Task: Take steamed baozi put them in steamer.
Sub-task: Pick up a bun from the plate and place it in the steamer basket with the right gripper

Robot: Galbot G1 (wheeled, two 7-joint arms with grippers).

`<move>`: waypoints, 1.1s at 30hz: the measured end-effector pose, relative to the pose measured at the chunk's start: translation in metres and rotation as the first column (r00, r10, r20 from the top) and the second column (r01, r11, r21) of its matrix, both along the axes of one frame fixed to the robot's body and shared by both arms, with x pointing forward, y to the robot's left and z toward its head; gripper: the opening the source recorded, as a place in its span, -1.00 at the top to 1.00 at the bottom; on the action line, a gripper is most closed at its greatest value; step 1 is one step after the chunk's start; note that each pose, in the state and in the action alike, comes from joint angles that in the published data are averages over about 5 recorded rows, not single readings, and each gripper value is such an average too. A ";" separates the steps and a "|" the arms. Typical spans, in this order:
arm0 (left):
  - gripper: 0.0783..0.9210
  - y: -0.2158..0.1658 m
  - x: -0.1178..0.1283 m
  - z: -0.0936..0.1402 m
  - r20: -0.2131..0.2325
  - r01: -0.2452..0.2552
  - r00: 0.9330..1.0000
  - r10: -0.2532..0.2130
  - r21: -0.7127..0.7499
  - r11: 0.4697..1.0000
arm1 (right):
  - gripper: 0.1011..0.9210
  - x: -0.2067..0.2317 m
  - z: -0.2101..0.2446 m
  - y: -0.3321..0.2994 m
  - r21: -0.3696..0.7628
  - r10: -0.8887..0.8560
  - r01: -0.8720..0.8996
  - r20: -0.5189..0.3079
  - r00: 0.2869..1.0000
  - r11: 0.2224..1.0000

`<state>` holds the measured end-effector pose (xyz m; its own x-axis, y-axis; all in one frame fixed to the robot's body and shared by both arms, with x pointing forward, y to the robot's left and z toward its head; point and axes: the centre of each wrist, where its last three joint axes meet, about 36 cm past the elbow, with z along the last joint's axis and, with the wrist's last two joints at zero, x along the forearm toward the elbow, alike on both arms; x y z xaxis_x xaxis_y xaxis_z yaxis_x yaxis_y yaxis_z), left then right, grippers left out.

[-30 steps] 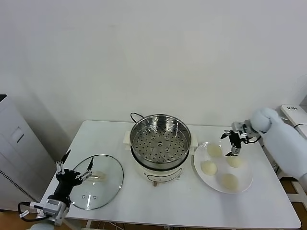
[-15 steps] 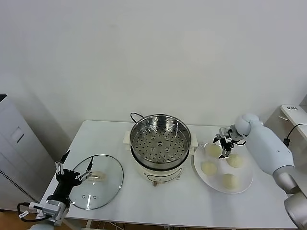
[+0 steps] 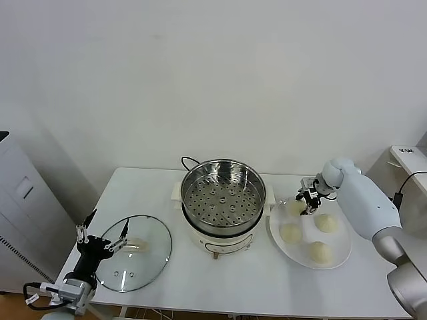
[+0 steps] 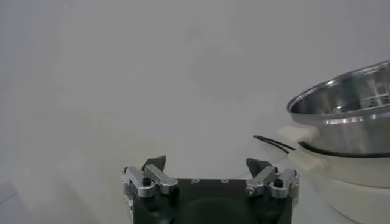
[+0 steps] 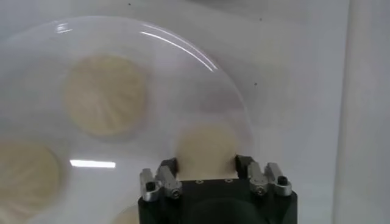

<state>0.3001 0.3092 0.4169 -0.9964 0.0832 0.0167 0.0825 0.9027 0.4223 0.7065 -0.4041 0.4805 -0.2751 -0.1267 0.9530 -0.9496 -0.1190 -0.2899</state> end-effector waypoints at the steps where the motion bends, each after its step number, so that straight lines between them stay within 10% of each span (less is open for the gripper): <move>1: -0.77 0.001 0.000 0.001 0.001 -0.001 1.000 0.001 0.002 1.000 | 0.31 0.001 0.007 0.001 0.001 0.009 -0.009 0.006 1.000 1.000; 18: -0.77 0.010 -0.008 0.008 0.023 -0.018 1.000 0.018 0.001 1.000 | 0.44 0.022 0.211 0.122 -0.029 0.448 -0.449 0.158 0.880 0.893; 33: -0.77 0.014 -0.008 0.015 0.034 -0.014 0.999 0.014 -0.005 1.000 | 0.33 -0.006 0.183 0.264 -0.205 0.836 -0.813 0.060 0.546 0.545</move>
<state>0.2925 0.3229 0.4321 -0.9975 0.0689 -0.0174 0.0552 0.9055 0.4208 0.7003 -0.1397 0.6634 -0.2419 -0.2387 0.9405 -0.3624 -0.8769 -0.3158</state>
